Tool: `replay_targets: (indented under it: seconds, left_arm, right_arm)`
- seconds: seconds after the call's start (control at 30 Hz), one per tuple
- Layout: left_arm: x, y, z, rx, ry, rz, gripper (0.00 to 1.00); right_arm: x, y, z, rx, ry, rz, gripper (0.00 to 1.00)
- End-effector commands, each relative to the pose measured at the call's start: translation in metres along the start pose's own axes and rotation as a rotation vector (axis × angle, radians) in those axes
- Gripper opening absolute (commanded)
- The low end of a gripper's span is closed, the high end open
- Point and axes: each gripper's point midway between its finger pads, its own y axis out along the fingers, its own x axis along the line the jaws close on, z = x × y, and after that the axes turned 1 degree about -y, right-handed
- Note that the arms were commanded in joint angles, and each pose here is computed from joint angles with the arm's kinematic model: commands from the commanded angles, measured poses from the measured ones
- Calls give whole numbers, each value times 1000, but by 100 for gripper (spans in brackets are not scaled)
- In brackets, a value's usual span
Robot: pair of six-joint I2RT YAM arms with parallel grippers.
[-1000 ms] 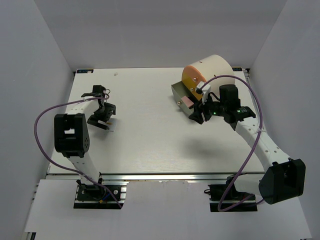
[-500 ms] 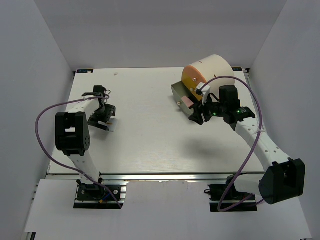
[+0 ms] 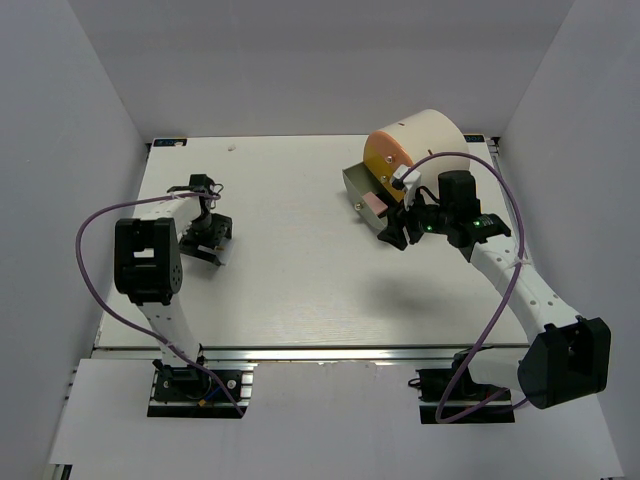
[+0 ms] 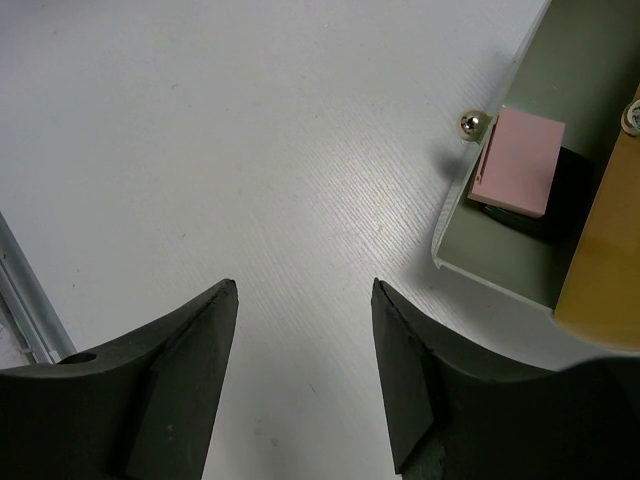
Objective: Organize the makeup
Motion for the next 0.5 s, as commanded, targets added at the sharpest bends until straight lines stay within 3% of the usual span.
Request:
replay_targets:
  seconds: [0.0, 0.07, 0.1, 0.23, 0.4, 0.47]
  left_arm:
    - [5, 1, -1, -7, -19, -14, 86]
    - [12, 3, 3, -2, -20, -15, 74]
    - [14, 2, 5, 5, -23, -9, 61]
    - [27, -13, 15, 36, -37, 44, 34]
    - [47, -45, 32, 48, -11, 165, 11]
    - [40, -75, 43, 49, 48, 290, 1]
  right_arm:
    - [1, -4, -10, -31, -39, 3, 62]
    - [1, -4, -11, -33, -41, 4, 62]
    - [0, -4, -10, -32, -40, 5, 62]
    - [0, -5, -11, -31, -46, 10, 62]
    - [-2, -8, -16, -37, -72, 19, 62]
    - [-4, -11, -23, -51, -81, 28, 62]
